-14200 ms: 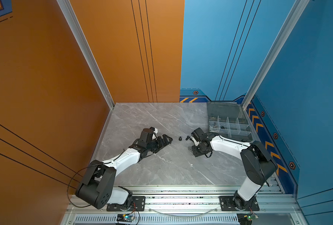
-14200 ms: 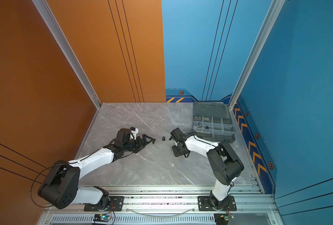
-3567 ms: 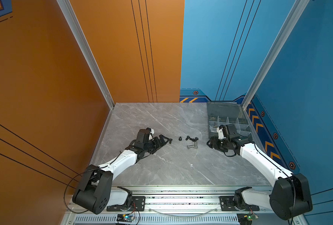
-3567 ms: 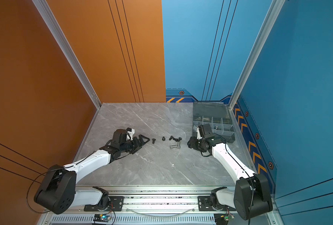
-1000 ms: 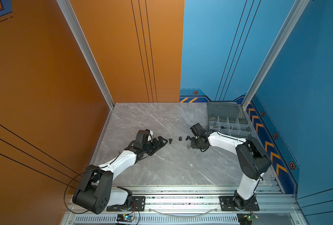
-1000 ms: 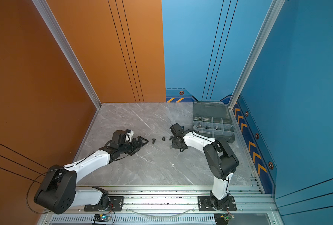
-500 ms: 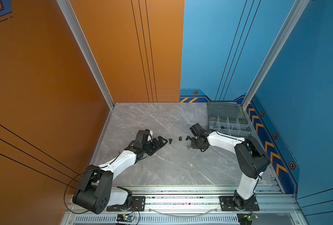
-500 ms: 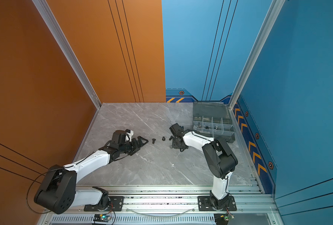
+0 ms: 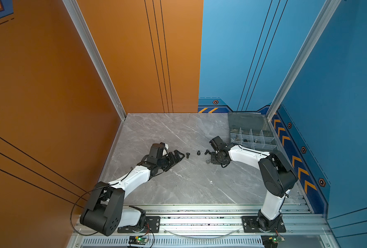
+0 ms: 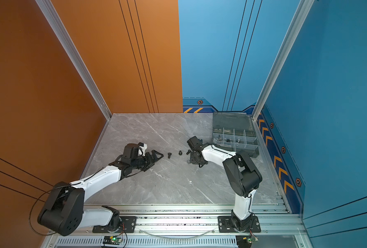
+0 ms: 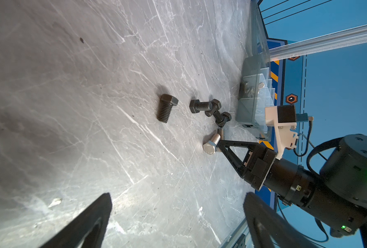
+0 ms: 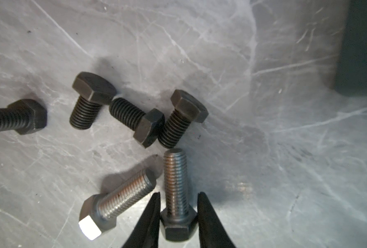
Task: Sort the screws and nuts into containers
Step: 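Lower the right gripper around a standing hex bolt and close it, then lift the hex bolt with the right gripper and carry it over the organizer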
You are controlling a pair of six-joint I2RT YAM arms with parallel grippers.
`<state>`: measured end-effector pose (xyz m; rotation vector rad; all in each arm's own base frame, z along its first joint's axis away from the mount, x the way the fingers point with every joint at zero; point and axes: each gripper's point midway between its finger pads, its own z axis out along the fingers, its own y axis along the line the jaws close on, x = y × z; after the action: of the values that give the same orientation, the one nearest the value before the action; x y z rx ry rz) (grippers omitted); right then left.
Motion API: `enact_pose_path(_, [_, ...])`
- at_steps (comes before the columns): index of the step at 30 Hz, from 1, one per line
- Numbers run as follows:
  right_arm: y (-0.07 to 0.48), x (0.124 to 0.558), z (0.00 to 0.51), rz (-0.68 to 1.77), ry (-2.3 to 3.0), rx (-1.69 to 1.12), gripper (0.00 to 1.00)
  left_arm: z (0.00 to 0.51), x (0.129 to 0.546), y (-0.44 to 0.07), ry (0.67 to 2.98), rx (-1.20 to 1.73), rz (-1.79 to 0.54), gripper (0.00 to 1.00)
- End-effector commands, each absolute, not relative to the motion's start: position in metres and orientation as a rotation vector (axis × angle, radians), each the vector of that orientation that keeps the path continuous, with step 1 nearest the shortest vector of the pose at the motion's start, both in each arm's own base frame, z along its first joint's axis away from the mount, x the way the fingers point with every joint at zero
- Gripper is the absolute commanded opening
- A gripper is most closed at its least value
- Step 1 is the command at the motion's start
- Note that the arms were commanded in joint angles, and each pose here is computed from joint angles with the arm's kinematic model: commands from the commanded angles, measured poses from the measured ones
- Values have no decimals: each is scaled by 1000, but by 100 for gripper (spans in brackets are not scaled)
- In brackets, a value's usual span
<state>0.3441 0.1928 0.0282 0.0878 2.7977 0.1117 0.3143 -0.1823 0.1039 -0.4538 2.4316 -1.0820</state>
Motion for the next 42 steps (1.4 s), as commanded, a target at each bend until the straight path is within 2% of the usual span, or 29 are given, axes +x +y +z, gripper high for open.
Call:
enact_pose_path(1, [182, 323, 10, 29, 2872, 54, 31, 102, 310, -180, 2440, -441, -1077, 98])
enact_pose_path(11, [182, 320, 7, 24, 2884, 37, 36, 102, 310, -180, 2440, -442, -1080, 98])
enact_pose_path(14, [181, 320, 7, 25, 2881, 34, 29, 102, 310, -180, 2437, -440, -1078, 98])
enact_pose_path(19, [182, 326, 23, 124, 2844, 36, 8, 102, 310, -180, 2438, -439, -1077, 98])
enact_pose_path(23, [182, 334, 47, 244, 2800, 3, 0, 103, 310, -181, 2439, -438, -1080, 98])
enact_pose_path(33, [120, 359, 120, 296, 2678, 70, 0, 103, 312, -181, 2435, -441, -1082, 98])
enact_pose_path(42, [56, 384, 129, 264, 2670, 252, 0, 104, 311, -181, 2433, -440, -1083, 98])
